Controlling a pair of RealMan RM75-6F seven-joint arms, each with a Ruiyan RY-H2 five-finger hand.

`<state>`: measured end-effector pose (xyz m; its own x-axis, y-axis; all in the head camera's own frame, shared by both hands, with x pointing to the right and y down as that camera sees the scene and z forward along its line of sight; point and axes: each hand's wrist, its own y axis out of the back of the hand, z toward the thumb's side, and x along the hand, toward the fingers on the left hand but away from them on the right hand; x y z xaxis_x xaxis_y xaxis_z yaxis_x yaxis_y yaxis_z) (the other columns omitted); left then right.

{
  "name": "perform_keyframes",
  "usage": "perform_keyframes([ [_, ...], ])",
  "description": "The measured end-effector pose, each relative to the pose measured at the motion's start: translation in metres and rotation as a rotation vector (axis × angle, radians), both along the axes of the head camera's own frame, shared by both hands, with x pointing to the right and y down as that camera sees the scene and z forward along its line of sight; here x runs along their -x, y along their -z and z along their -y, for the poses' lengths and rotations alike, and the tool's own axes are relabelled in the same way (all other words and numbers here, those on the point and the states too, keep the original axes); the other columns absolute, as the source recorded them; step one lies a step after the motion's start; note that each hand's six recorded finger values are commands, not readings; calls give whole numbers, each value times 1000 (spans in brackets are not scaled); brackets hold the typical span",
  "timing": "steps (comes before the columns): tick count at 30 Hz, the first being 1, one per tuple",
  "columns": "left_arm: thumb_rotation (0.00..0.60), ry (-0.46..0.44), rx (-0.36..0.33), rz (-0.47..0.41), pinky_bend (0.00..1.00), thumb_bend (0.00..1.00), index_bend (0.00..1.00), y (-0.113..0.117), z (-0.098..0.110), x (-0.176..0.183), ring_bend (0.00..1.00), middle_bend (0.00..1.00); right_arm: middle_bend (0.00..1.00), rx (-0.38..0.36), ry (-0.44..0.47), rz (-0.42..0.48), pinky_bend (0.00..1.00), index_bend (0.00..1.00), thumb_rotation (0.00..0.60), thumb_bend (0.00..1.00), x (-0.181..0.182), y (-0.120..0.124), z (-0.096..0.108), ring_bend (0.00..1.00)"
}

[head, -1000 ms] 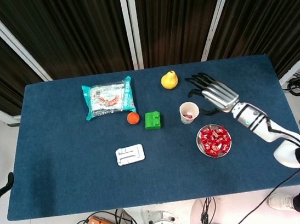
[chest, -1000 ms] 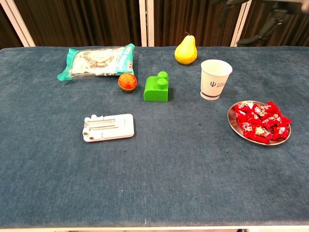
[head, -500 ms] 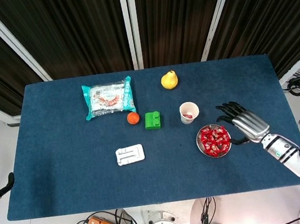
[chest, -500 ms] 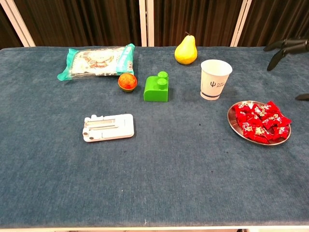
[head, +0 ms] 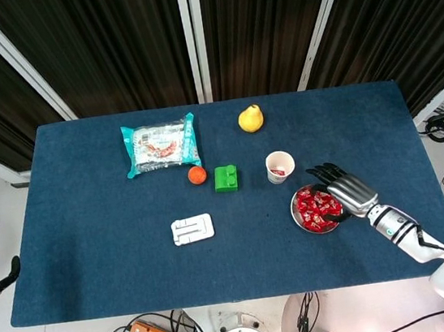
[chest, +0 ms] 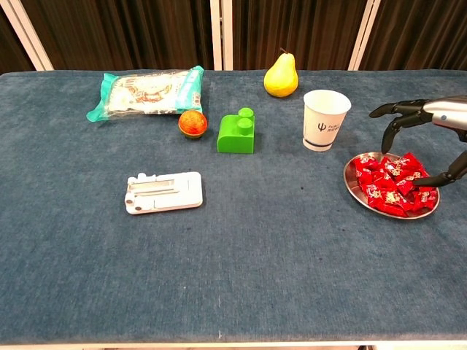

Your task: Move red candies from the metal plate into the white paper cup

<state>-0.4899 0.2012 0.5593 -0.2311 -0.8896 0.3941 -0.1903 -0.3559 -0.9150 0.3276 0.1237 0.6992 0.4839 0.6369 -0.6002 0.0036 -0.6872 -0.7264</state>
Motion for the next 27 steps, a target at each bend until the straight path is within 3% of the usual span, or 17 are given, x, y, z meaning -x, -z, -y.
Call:
perform_keyframes([
  [27,600,2,2,2,0,345,113,0,0,1,0,0,93,19,57,9,0,493,600,450,33,-35,5,0],
])
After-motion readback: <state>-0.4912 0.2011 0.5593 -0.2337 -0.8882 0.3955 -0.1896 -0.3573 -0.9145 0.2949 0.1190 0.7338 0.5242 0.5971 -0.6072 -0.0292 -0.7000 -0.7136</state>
